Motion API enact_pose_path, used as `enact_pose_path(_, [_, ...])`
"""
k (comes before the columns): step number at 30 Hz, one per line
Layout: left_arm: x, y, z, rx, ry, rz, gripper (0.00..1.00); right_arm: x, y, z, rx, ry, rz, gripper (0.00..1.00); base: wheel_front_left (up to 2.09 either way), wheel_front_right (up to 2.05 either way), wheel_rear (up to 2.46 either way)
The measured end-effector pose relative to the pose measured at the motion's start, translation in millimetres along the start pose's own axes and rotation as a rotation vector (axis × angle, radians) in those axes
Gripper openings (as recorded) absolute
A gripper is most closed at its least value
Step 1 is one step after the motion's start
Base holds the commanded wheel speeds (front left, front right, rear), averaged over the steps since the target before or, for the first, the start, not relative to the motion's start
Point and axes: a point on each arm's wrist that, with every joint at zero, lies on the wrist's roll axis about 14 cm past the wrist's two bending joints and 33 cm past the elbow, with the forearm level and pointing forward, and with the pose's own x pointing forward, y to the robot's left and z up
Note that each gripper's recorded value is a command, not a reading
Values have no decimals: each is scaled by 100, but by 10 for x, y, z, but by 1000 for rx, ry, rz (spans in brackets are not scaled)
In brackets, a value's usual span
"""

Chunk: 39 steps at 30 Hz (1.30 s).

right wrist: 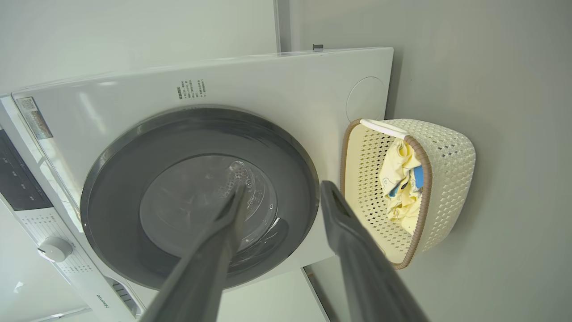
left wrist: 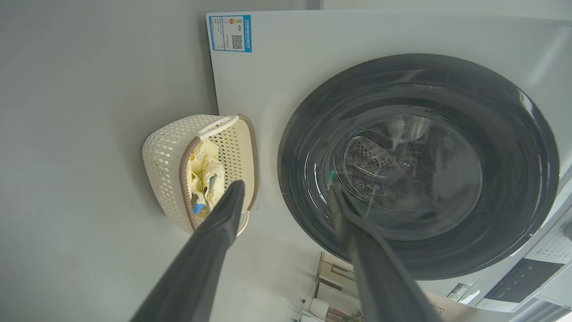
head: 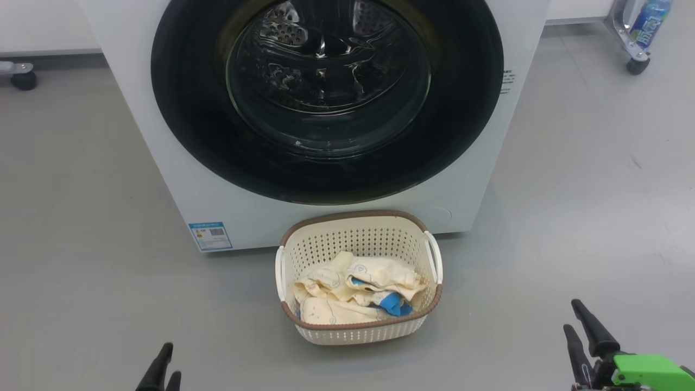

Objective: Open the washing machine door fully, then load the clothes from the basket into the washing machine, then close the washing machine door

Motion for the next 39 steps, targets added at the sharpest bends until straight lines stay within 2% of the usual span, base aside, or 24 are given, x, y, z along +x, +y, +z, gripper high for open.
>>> enact_pose_path(20, [16, -121, -8, 46, -27, -36, 100, 16, 114, -72, -59, -6, 34, 100, 0, 0, 0])
enact_pose_path(39, [29, -236, -16, 213, -48, -68, 100, 43, 304, -154, -268, -9, 92, 100, 0, 0, 0])
